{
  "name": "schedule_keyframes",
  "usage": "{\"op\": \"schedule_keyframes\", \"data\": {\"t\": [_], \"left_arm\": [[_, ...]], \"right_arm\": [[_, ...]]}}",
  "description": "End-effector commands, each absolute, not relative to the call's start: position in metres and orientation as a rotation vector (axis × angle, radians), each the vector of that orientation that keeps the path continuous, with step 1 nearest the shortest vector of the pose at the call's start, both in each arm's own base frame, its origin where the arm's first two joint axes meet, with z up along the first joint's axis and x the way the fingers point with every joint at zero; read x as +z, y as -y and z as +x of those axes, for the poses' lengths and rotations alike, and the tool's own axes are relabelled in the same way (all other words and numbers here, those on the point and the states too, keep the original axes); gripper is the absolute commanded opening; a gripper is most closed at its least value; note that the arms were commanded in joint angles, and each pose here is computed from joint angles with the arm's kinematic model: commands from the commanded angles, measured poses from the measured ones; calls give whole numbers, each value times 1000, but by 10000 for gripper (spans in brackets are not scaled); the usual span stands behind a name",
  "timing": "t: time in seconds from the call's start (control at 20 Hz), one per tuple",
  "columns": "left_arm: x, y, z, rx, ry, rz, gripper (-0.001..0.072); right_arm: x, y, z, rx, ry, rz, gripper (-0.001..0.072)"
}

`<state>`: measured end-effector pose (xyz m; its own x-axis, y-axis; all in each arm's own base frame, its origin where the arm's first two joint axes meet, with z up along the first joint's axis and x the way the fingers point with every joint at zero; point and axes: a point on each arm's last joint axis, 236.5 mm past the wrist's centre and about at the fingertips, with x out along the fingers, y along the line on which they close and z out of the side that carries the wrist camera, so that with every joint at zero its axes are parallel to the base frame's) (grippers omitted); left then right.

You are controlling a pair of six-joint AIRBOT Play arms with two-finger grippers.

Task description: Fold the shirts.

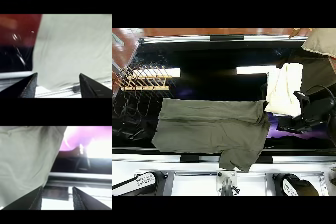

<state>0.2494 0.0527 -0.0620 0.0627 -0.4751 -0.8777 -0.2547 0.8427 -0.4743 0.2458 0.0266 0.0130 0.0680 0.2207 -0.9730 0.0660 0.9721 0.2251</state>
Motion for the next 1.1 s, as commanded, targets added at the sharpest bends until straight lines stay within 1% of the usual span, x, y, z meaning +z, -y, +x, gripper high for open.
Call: {"op": "schedule_keyframes", "data": {"t": [0.0, 0.1, 0.35, 0.6, 0.75, 0.85, 1.0, 1.05], "left_arm": [[-65, -68, 229, -153, -1511, -598, 607], [-75, -80, 211, -129, -1604, -496, 608], [-80, -69, 212, -169, -1635, -460, 606], [-94, -43, 200, -227, -1690, -469, 605], [-98, -34, 206, -240, -1668, -470, 593], [-97, -25, 216, -252, -1630, -501, 591], [-103, -14, 205, -278, -1659, -510, 584], [-105, -11, 199, -284, -1675, -520, 514]], "right_arm": [[17, -30, 240, 146, -1468, 292, 493], [19, -33, 246, 154, -1442, 306, 493], [20, -30, 256, 140, -1397, 302, 493], [19, -30, 255, 147, -1403, 291, 493], [19, -30, 255, 147, -1403, 291, 493], [19, -30, 255, 147, -1403, 291, 493], [19, -29, 255, 143, -1404, 295, 493], [19, -30, 254, 134, -1407, 307, 494]]}}
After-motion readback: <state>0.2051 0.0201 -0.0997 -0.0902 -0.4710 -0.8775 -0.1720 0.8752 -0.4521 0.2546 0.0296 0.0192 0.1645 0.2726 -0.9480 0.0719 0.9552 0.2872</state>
